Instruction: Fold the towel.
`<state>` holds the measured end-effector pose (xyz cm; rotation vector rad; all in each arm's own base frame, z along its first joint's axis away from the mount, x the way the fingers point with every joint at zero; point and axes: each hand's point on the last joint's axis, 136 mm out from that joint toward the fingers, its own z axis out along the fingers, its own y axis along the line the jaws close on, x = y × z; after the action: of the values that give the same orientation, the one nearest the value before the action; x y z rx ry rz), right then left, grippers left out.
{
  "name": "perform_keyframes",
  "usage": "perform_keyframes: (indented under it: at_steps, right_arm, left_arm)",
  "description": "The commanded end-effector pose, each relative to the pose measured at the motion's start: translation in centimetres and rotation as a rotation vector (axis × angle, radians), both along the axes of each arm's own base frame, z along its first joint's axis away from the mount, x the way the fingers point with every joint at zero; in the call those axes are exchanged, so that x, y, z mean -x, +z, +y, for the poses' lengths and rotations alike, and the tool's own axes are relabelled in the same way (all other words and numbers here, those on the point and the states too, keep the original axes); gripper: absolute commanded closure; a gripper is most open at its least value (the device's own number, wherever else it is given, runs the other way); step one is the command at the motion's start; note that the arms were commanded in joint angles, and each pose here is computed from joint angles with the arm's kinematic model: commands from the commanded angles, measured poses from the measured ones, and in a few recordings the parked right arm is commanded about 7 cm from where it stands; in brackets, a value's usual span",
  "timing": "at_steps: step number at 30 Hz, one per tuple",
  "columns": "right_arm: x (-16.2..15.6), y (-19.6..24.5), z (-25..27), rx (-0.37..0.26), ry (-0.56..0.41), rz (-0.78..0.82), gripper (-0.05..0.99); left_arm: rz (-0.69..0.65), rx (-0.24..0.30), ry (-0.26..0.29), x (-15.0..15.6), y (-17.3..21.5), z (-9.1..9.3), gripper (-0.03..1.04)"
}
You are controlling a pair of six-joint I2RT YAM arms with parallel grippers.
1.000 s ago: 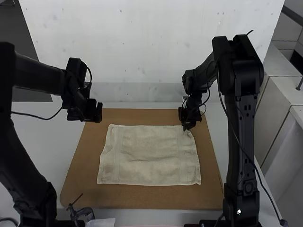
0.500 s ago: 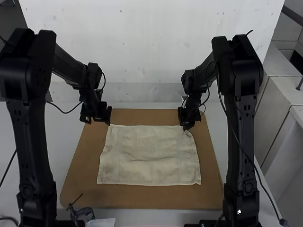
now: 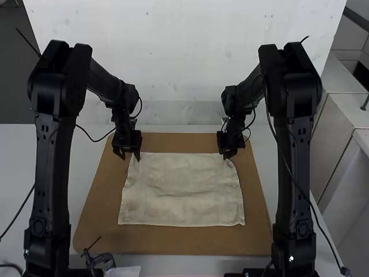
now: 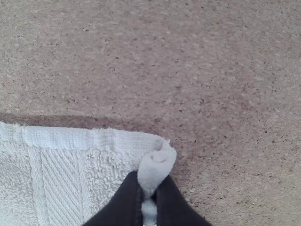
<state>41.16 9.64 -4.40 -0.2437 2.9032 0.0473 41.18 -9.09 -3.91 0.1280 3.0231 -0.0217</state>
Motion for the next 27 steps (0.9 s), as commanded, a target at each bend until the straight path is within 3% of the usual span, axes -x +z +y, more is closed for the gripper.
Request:
perform_keyframes:
  at_steps: [1, 2, 4, 8, 11, 18, 27]
  right_arm:
    - [0.9, -1.5, -2.8, 0.088, -0.045, 0.022, 0.92]
    - [0.8, -1.3, -3.0, 0.088, -0.05, 0.016, 0.92]
    - [0.7, -1.2, -3.3, 0.087, -0.057, 0.012, 0.92]
    - [0.4, -0.9, -3.6, 0.082, -0.066, -0.004, 0.92]
    - [-0.7, -0.3, -3.6, 0.085, -0.077, -0.045, 0.92]
    - [-4.8, 3.8, -2.9, 0.067, -0.128, -0.194, 0.92]
    - [-8.3, 11.0, -2.2, 0.01, -0.163, -0.376, 0.92]
  left_arm:
    - [0.055, 0.013, 0.015, 0.4, -2.0, -0.5, 0.84]
    - [0.058, 0.021, 0.003, 0.6, -2.1, -1.0, 0.98]
    - [0.091, 0.05, -0.025, 1.6, -2.1, -2.3, 1.0]
    - [0.109, 0.041, -0.052, 2.3, -2.1, -3.1, 1.0]
    - [0.084, 0.007, -0.042, 1.8, -1.5, -2.5, 1.0]
    - [-0.034, -0.018, 0.001, -1.1, 2.1, -1.5, 1.0]
    - [-0.214, 0.01, 0.065, -4.6, 9.8, -1.5, 1.0]
